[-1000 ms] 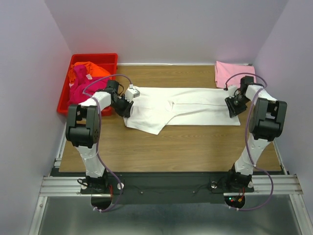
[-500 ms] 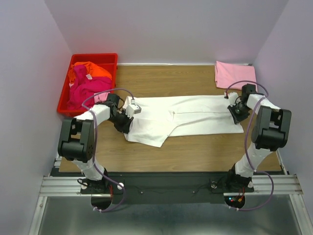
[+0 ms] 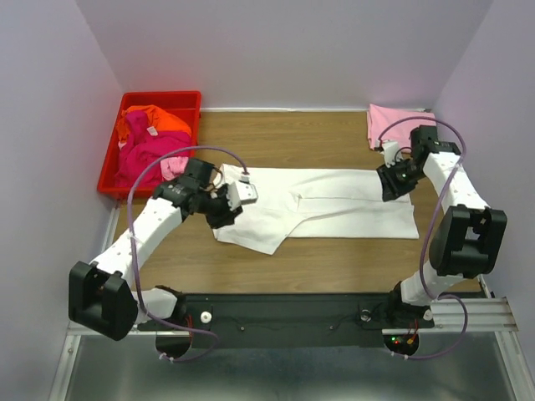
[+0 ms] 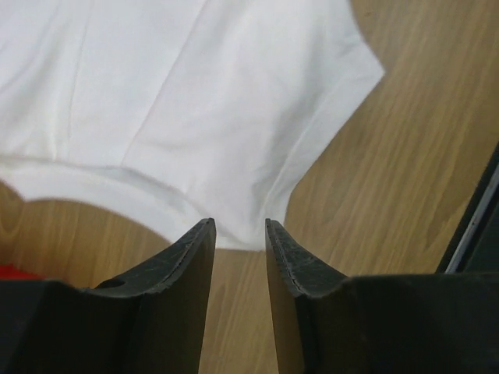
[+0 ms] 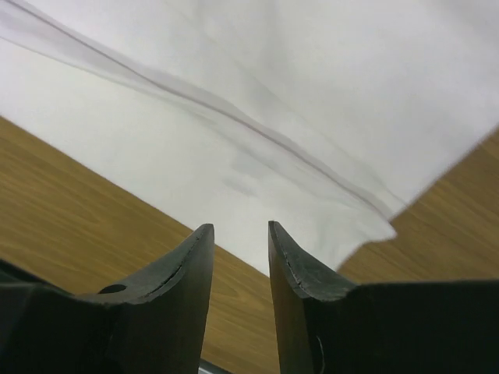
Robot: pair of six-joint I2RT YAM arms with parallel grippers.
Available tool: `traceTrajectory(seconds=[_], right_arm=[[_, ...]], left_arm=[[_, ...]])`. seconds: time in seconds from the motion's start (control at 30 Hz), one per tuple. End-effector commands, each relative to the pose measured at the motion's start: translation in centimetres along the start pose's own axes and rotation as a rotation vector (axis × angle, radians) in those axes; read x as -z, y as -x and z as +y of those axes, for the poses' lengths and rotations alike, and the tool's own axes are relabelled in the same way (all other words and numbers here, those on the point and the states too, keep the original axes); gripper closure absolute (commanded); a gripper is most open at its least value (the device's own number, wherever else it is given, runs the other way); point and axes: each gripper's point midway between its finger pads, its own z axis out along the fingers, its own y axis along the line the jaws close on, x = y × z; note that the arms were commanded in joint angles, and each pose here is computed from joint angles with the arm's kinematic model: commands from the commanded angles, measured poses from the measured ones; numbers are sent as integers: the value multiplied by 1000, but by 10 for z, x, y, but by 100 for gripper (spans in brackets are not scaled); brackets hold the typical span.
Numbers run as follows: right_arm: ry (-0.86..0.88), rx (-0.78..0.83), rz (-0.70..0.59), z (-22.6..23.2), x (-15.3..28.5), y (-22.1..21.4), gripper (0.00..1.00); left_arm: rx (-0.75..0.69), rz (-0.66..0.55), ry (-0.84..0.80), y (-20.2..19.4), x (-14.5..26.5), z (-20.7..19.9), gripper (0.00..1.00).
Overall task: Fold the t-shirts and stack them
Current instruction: Fold the tshirt
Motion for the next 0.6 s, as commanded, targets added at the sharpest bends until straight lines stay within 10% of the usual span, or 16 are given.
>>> traceTrajectory(seconds=[0.0, 0.57], right_arm=[[194, -103, -30, 43, -8, 18, 60], [330, -73, -74, 89, -14, 31, 65]], left_arm=[[-148, 51, -105, 4, -28, -43, 58], [-269, 144, -200, 8, -99, -83, 60]])
